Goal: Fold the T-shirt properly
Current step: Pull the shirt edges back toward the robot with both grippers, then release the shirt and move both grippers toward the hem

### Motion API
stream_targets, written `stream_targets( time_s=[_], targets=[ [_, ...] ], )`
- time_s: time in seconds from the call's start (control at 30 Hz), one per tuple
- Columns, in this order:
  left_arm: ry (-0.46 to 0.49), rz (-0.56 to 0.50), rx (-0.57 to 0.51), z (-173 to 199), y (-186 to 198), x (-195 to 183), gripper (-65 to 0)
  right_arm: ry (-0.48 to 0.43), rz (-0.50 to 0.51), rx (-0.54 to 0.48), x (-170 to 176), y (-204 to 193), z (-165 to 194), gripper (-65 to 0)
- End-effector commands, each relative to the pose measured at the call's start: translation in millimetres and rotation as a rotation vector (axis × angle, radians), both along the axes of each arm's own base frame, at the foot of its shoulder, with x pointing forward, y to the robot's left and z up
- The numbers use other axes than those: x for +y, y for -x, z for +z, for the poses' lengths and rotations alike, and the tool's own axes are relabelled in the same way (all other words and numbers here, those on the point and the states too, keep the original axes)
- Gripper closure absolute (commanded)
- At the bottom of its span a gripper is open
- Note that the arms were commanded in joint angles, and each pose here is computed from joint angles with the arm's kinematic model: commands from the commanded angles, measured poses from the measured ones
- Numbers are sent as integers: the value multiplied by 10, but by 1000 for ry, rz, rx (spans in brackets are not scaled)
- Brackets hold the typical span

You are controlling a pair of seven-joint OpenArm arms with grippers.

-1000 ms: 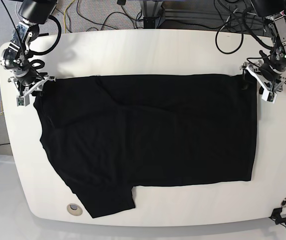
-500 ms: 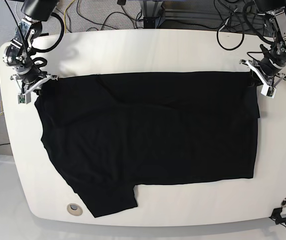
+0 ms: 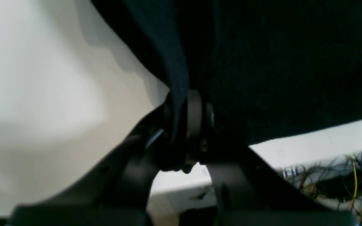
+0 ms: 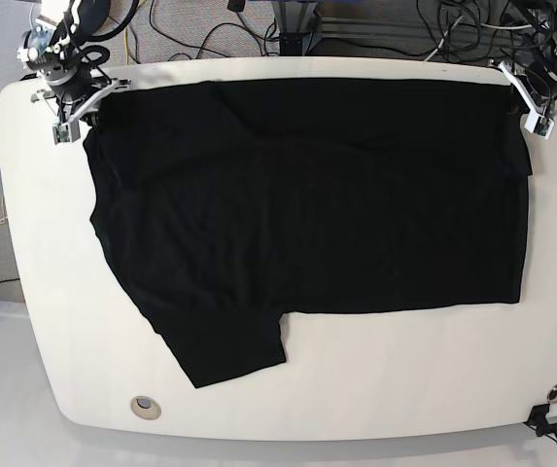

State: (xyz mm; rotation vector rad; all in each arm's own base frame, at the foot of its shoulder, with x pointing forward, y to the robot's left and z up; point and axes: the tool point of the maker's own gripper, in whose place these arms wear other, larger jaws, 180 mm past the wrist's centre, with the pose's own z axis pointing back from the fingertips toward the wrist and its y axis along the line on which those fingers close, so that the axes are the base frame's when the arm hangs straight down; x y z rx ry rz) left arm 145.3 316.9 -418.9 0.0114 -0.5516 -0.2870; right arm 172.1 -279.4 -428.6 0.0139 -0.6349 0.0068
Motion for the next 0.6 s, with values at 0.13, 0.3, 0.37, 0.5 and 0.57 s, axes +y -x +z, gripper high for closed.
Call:
stream_targets(
  time_s=[0.13,0.3,0.37,0.5,0.57],
  targets=[
    [-43,-13,78,-68,165,54,0,64,-43,141,-228,423,-108,0],
    [-43,-14,79,-68,164,49,0,64,-42,135,-223,395,-102,0],
    [-43,-14,79,-68,164,49,0,64,-42,135,-223,395,-102,0],
    [-55,-12,88,-57,176,88,-105,72,-38,111,-222,327,-36,-16],
    [-73,-16,78,7,132,109,-286,90,-27,78,-221,240,71,-131]
  ],
)
